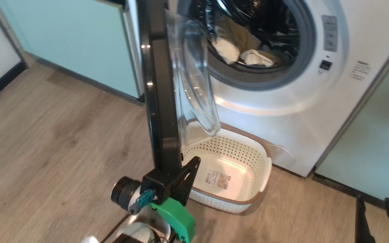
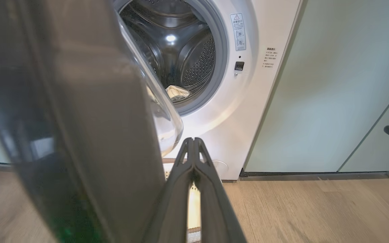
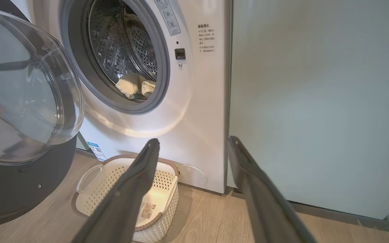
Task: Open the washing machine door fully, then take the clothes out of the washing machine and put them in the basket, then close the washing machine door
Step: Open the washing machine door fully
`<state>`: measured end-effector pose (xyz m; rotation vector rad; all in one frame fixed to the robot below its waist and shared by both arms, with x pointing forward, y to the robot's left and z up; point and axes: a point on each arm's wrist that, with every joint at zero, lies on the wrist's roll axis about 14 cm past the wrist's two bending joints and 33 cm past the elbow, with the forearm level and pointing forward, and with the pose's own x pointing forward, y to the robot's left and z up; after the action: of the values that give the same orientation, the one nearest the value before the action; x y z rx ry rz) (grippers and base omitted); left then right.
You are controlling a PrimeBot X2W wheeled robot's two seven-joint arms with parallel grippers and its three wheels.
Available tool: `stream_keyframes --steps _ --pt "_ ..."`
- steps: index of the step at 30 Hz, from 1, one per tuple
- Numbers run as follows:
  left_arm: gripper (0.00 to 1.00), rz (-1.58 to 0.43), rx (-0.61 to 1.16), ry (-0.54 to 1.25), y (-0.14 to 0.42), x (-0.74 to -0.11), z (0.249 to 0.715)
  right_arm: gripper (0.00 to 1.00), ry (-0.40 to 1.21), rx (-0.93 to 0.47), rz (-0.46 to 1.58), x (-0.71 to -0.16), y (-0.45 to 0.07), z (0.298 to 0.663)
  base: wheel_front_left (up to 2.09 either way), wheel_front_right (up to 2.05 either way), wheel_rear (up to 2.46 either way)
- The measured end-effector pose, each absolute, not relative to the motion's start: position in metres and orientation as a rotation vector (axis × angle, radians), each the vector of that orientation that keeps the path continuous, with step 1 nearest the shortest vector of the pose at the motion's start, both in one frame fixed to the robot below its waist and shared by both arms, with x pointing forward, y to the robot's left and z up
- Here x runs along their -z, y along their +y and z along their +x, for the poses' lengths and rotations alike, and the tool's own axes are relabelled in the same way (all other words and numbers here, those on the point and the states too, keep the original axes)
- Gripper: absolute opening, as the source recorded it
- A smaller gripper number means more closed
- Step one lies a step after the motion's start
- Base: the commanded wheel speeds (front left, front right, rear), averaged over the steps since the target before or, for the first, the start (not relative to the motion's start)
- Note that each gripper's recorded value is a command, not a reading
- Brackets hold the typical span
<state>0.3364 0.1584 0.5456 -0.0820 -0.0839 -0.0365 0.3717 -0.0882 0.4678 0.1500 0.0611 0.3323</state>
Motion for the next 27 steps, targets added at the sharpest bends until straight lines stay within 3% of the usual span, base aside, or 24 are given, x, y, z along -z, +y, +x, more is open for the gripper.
stream_keyframes --steps 27 --pt "0.00 0.036 -0.434 -0.140 0.299 -0.549 0.270 1.00 0.090 -0.481 0.156 -0.463 -0.037 0.379 0.00 0.00 0.00"
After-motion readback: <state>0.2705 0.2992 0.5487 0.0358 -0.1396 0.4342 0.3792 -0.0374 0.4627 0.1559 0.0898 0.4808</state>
